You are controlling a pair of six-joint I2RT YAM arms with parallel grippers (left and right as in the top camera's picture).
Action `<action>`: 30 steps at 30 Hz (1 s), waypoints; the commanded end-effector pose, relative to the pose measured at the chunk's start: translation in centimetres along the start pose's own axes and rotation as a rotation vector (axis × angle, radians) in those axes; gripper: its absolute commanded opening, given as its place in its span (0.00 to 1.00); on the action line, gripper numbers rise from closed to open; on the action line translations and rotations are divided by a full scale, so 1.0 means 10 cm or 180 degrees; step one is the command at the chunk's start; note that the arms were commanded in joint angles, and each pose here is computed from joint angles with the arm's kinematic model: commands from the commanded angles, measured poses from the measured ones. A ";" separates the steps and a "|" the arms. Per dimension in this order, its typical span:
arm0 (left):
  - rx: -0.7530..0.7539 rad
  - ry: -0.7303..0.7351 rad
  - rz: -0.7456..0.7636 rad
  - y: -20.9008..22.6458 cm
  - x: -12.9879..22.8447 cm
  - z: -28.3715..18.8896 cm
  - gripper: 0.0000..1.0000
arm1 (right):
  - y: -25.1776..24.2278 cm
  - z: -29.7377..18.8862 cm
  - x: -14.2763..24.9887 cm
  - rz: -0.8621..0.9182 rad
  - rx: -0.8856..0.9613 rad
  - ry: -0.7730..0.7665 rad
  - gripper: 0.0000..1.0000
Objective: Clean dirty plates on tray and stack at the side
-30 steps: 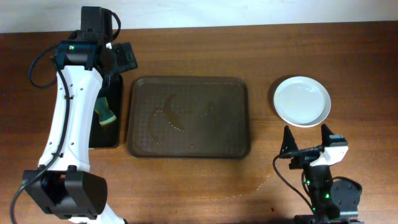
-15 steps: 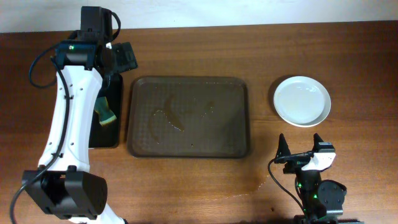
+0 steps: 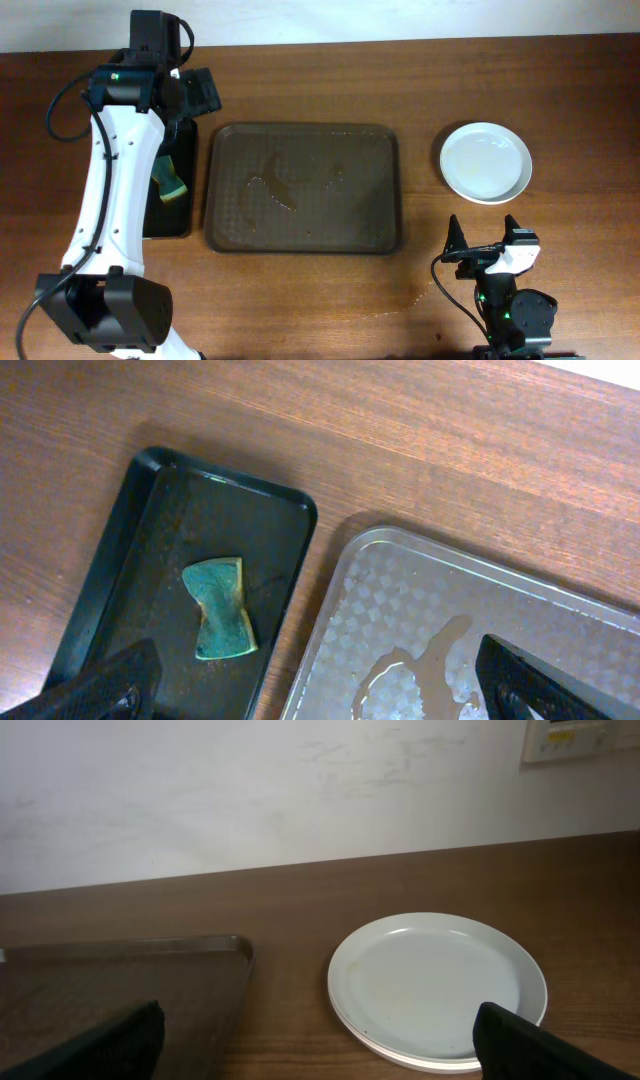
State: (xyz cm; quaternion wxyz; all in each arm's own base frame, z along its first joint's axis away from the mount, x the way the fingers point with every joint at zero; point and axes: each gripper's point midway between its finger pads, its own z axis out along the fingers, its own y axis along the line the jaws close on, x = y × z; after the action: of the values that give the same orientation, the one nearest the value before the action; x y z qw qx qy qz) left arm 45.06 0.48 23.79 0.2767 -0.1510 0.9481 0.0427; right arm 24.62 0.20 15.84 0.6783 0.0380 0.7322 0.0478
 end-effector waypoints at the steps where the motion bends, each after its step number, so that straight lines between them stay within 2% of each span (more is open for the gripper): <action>1: -0.0008 0.0027 0.0001 0.00 0.02 0.00 0.99 | 0.00 0.00 0.03 -0.0026 0.0013 0.0014 0.98; 4: 0.0039 -0.0103 0.0012 -0.03 0.00 -0.17 0.99 | 0.00 0.00 0.03 -0.0026 0.0013 0.0014 0.98; 7: 0.0073 -0.0521 -0.0016 -0.04 -0.03 -0.30 0.99 | 0.00 0.00 0.03 -0.0026 0.0013 0.0014 0.98; 9: 0.0173 -0.0781 -0.0071 -0.01 0.08 -0.34 0.99 | 0.00 0.00 0.03 -0.0026 0.0014 0.0014 0.98; 16: 0.0348 -0.1498 -0.0347 0.52 1.09 -0.37 0.99 | 0.00 0.00 0.03 -0.0026 0.0014 0.0014 0.98; 19: 0.0400 -0.1867 -0.0501 0.73 1.41 -0.37 0.99 | 0.00 0.00 0.03 -0.0026 0.0013 0.0014 0.98; 26: 0.0478 -0.2295 -0.0640 0.91 1.86 -0.23 0.99 | 0.00 0.00 0.03 -0.0026 0.0014 0.0014 0.98; 30: 0.0504 -0.2483 -0.0709 0.96 1.97 -0.10 0.99 | 0.00 0.00 0.03 -0.0026 0.0013 0.0014 0.98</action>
State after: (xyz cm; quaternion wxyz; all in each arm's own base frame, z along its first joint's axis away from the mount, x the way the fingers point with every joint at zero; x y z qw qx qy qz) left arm 26.23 3.70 15.39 0.6209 -0.1944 0.7593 -0.0107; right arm 24.63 0.07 15.79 0.6777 0.0405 0.7329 0.0448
